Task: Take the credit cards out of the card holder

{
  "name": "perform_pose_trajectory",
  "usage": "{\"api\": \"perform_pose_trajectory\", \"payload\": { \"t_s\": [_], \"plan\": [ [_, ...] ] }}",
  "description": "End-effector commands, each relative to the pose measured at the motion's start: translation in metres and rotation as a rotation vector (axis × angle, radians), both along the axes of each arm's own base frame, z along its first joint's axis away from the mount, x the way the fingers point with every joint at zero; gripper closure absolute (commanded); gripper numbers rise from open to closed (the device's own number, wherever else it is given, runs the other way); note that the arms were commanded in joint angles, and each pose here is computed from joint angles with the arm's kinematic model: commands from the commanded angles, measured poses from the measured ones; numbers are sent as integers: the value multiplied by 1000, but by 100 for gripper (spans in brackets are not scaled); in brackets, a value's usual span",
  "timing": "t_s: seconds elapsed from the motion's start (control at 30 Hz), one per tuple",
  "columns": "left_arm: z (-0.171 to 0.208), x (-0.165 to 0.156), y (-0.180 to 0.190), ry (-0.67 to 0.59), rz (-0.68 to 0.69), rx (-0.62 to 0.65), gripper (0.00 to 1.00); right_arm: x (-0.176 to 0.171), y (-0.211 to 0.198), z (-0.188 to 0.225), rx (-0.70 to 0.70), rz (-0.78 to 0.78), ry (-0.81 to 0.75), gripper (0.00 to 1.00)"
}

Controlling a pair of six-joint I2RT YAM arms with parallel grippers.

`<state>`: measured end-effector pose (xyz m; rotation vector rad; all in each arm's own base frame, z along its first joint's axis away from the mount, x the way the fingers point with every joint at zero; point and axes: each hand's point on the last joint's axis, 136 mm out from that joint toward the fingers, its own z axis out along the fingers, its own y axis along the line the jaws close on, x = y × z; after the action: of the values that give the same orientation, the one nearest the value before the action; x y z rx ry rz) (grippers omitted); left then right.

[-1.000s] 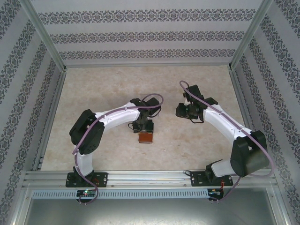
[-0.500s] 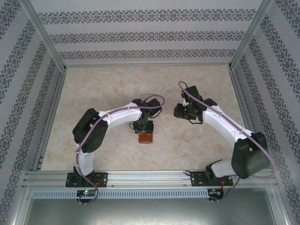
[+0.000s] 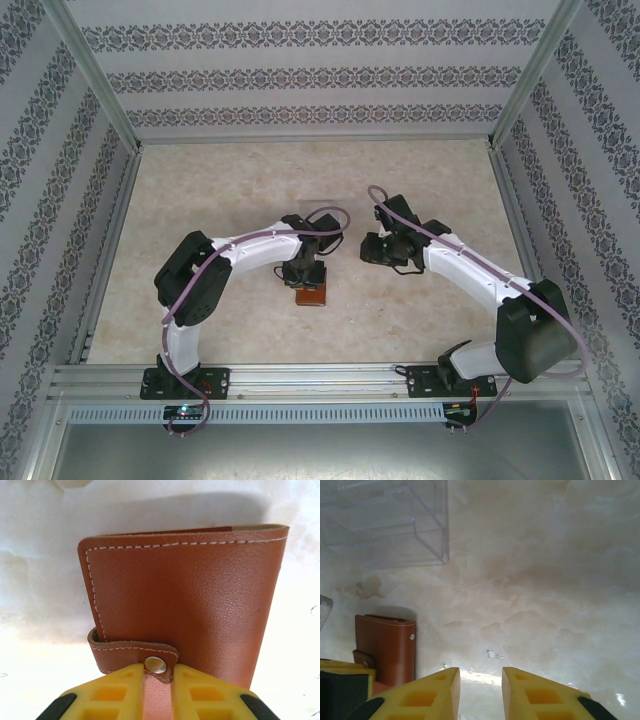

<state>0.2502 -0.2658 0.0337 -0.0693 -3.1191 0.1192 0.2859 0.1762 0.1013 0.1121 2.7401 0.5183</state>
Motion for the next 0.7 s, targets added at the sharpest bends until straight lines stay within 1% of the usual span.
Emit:
{"api": "perform_pose_trajectory", "payload": {
  "t_s": [0.0, 0.1, 0.2, 0.33, 0.43, 0.53, 0.67],
  "plan": [
    [-7, -3, 7, 6, -11, -1, 84, -3, 14, -5, 77, -12, 16, 71],
    [-1, -1, 7, -17, -13, -32, 86, -5, 26, -13, 146, -8, 44, 72],
    [4, 2, 5, -41, -7, -81, 88, -7, 43, -18, 246, 1, 73, 72],
    [9, 3, -1, -51, 16, -178, 91, -8, 69, -23, 397, 25, 113, 71],
    [11, 3, -8, -47, 22, -257, 92, -8, 87, -24, 475, 52, 134, 70],
    [14, 2, -12, -47, 19, -308, 93, -10, 102, -29, 518, 76, 162, 68],
    [17, 0, -14, -47, 31, -369, 94, -15, 110, -45, 514, 90, 209, 67]
  ]
}}
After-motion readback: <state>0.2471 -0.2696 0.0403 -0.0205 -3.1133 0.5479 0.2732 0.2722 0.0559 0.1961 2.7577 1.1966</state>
